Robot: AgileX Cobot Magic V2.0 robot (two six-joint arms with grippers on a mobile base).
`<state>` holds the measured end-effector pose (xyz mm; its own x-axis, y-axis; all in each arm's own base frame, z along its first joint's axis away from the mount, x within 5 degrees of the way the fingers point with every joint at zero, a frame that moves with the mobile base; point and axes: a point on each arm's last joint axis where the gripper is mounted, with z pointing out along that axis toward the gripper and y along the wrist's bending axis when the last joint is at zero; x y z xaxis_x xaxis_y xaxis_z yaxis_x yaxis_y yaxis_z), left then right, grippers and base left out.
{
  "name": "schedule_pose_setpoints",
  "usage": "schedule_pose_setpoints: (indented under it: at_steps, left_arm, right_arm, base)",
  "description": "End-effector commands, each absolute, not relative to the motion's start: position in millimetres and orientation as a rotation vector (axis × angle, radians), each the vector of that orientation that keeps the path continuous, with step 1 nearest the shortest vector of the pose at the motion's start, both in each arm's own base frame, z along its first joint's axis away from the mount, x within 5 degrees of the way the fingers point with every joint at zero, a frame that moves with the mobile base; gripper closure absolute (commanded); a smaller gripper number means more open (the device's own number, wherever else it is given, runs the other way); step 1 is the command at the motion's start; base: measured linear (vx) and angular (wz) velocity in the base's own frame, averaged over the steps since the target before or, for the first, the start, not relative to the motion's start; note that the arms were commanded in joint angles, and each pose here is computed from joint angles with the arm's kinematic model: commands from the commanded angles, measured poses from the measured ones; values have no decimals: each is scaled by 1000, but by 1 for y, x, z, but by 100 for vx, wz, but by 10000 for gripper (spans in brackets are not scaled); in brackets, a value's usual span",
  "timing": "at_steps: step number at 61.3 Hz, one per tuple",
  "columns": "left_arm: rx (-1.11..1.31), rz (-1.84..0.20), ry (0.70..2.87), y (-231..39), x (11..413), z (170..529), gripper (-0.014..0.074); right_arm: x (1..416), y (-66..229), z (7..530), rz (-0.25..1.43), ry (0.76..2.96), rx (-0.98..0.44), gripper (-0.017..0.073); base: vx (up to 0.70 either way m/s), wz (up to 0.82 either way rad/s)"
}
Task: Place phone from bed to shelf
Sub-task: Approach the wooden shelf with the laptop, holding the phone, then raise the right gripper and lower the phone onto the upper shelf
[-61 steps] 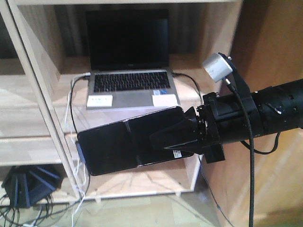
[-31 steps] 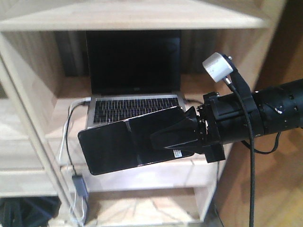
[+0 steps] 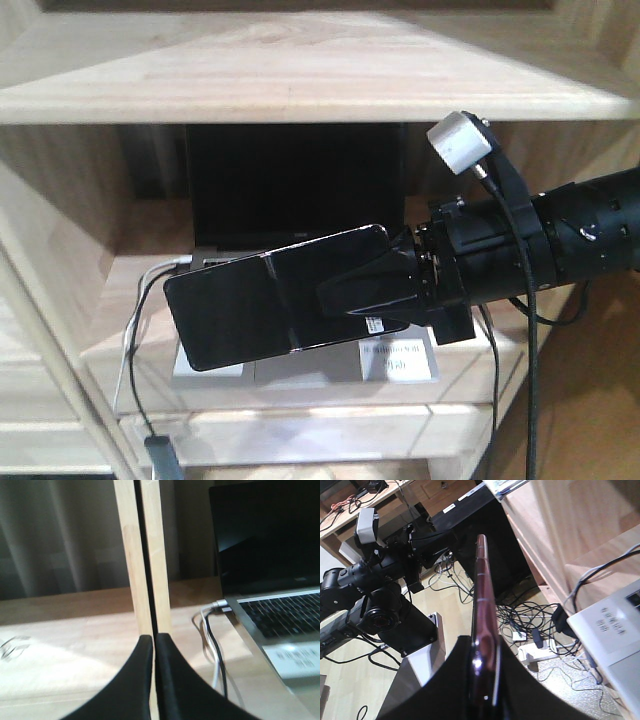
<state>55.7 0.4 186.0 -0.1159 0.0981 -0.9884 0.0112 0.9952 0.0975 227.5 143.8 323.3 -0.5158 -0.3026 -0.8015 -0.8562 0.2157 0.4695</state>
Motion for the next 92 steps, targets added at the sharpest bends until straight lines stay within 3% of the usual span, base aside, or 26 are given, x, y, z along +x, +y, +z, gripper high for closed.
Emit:
schedule_pose_setpoints:
  at_steps: [1,92]
  left_arm:
    - [76,65,1585,0,55,201,593]
    - [76,65,1585,0,55,201,593]
  right_arm:
    - [215,145,347,1405,1813,-1084,560]
    - [214,145,349,1406,1805,-1082,560]
  base:
    - [13,-1]
    - [2,0]
